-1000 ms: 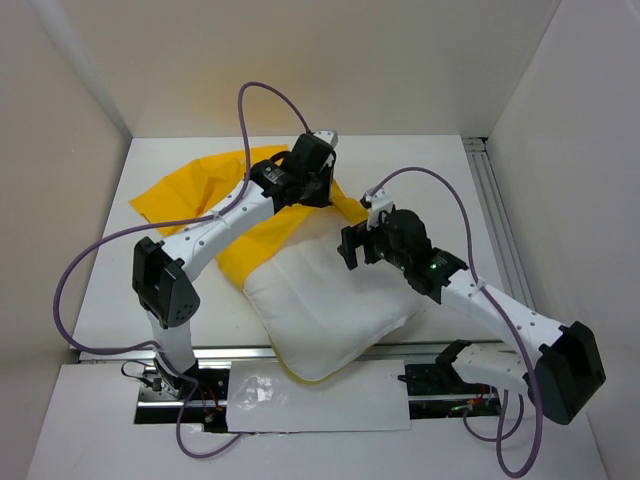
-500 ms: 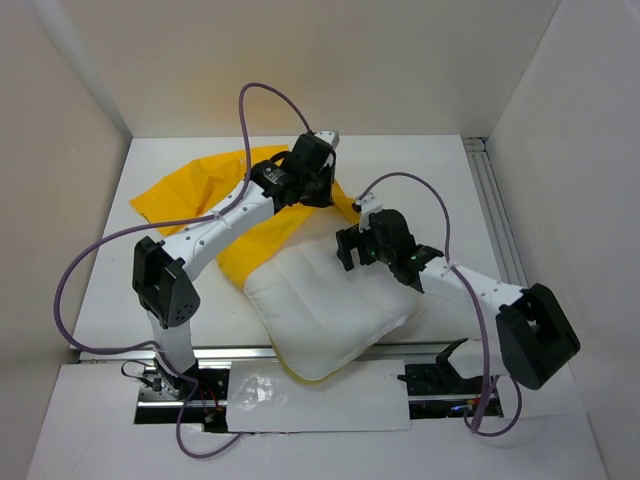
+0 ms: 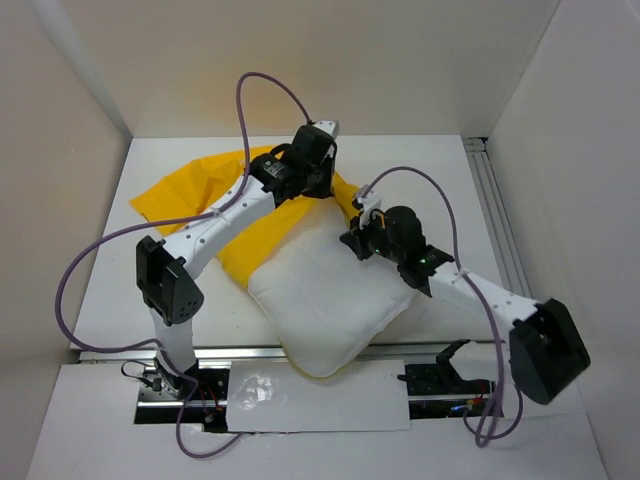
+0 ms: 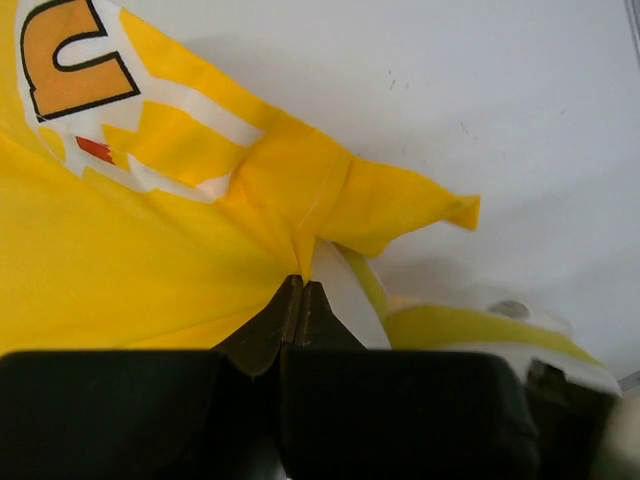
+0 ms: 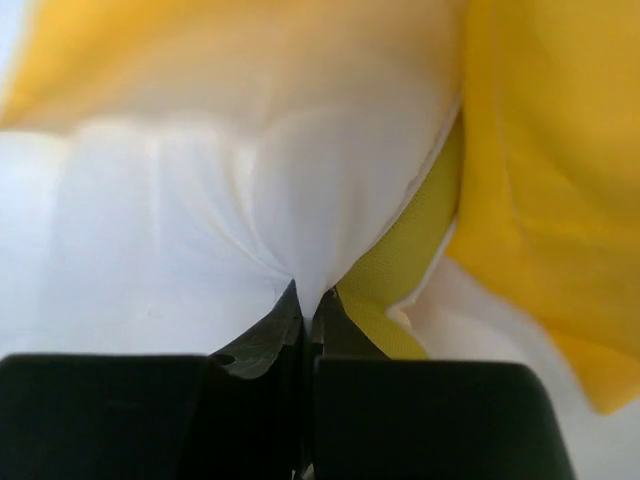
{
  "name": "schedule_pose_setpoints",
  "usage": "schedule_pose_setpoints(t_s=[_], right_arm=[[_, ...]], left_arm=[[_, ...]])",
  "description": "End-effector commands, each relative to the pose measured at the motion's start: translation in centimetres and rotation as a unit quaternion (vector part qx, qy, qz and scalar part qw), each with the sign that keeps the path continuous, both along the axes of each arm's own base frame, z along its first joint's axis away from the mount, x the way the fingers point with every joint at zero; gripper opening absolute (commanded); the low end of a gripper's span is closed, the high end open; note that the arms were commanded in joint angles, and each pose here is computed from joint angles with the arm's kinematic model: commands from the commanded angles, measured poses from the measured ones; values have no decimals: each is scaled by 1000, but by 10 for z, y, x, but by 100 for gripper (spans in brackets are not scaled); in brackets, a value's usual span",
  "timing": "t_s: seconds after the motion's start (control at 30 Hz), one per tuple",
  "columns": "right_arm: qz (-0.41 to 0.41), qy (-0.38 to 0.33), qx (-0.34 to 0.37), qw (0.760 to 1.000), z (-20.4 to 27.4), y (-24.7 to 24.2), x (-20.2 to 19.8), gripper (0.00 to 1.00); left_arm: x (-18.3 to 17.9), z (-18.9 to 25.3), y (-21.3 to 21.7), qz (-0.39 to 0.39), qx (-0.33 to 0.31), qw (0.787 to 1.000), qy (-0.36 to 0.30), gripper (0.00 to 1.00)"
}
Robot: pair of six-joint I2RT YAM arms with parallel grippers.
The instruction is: Put the pillow into the pillowcase
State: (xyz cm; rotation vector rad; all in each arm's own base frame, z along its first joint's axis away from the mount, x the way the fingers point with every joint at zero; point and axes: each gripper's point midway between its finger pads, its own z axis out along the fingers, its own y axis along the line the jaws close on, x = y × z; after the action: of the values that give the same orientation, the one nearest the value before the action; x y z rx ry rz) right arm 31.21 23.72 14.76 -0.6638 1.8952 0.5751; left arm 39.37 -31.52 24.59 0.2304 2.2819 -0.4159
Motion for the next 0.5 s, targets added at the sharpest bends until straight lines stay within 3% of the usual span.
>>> schedule_pose_setpoints(t_s=[0.0,0.17,0.27,0.43,0.47], right_arm=[[68,-173,85,979,115,18,-16,0],[104,-176,78,976,114,31,-33,0],[58,-181,69,979,112,28,-10,0],[-17,-213,64,975,115,25,32,0],[-34,-216,54,974,114,19,41,0]], left_arm=[[19,42,-9,10,-31,998,-50,0],[24,56,-35,-23,-69,996,-49,0],[13,56,-54,-74,-102,991,-33,0],[-46,40,-94,-191,-119,974,-24,0],[-61,4,-96,-222,-113,968,11,0]])
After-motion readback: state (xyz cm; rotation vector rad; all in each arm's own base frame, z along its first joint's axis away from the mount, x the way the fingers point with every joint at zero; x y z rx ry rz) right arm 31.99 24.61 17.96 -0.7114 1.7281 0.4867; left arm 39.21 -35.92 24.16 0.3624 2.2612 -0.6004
